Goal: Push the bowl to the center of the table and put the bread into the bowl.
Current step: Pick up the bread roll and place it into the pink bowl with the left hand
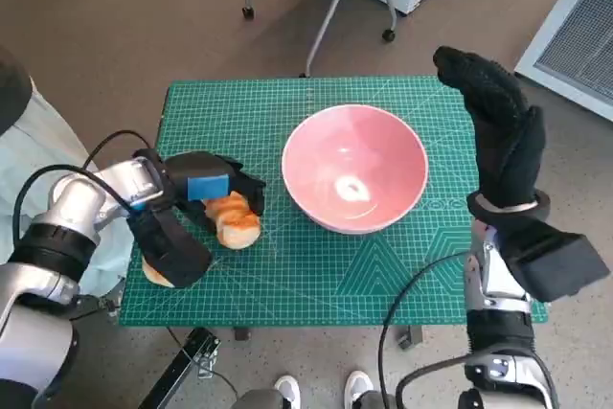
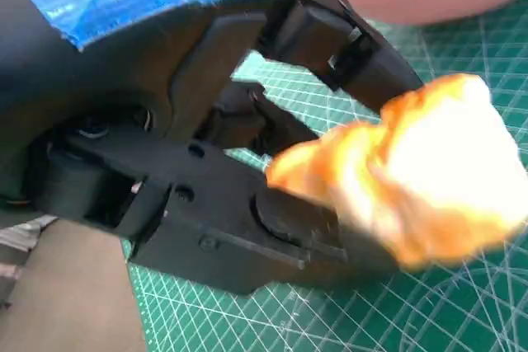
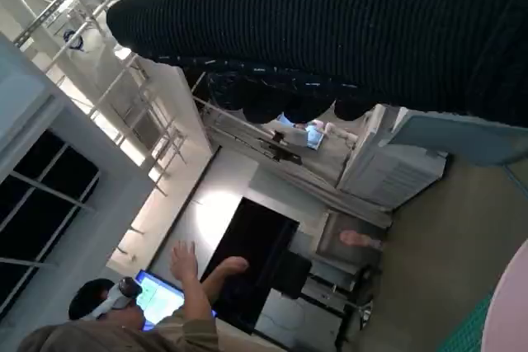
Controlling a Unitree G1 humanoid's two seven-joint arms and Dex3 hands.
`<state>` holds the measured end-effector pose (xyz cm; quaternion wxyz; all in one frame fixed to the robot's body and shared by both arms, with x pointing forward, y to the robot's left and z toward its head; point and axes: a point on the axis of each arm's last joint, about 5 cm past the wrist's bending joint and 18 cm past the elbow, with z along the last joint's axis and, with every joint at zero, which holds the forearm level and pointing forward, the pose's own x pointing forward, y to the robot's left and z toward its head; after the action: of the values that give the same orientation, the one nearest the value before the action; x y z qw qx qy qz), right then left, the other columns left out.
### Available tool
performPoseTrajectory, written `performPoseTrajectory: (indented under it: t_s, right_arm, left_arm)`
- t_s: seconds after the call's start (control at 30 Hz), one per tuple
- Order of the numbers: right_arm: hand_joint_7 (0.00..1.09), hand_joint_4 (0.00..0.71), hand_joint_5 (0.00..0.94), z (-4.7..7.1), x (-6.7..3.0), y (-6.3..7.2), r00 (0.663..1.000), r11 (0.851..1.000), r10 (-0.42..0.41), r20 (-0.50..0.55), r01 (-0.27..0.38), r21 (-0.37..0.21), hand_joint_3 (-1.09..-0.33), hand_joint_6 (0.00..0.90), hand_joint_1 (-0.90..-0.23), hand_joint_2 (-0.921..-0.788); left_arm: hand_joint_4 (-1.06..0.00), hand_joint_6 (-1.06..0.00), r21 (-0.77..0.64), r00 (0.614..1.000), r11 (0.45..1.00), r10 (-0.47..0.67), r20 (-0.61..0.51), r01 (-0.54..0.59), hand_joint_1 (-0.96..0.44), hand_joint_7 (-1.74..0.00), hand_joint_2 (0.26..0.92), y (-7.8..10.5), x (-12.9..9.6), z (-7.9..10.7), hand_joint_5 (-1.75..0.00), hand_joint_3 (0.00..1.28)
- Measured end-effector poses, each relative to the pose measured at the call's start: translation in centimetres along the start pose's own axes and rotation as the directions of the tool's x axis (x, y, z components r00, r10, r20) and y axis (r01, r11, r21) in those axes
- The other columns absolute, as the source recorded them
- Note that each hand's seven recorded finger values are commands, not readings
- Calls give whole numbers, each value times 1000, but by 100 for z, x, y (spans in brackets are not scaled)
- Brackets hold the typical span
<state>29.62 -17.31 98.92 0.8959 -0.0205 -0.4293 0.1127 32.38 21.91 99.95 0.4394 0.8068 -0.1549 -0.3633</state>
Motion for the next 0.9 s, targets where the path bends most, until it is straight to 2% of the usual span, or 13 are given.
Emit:
performPoseTrajectory:
  t_s: [0.17,0.4,0.63,0.77,0.9]
  right_arm:
    - [686,371,7,-7,-7,-7,1000,1000,0,-3,0,7,-701,119,-579,-921]
    - [677,372,6,-13,-14,-21,1000,1000,-5,-3,5,17,-696,122,-583,-921]
    - [670,375,7,-16,-3,-24,1000,1000,1,-2,-1,21,-690,125,-584,-921]
    - [668,377,8,-10,13,-29,1000,1000,3,4,-3,21,-691,126,-579,-921]
    - [666,378,8,-7,24,-33,1000,1000,3,9,-4,23,-692,129,-573,-921]
  left_arm:
    - [-570,-686,-47,999,999,21,-25,-22,-1,-1205,921,98,-107,-94,-1181,95]
    - [-570,-737,-53,981,985,154,-122,-162,0,-1102,920,437,-344,-311,-1232,70]
    - [-582,-744,-15,898,915,391,-201,-402,0,-1123,920,884,-568,-427,-1195,63]
    - [-589,-749,18,848,865,496,-188,-502,1,-1129,920,1102,-599,-387,-1177,58]
    - [-624,-760,29,812,823,565,-149,-567,1,-1157,920,1269,-528,-296,-1094,41]
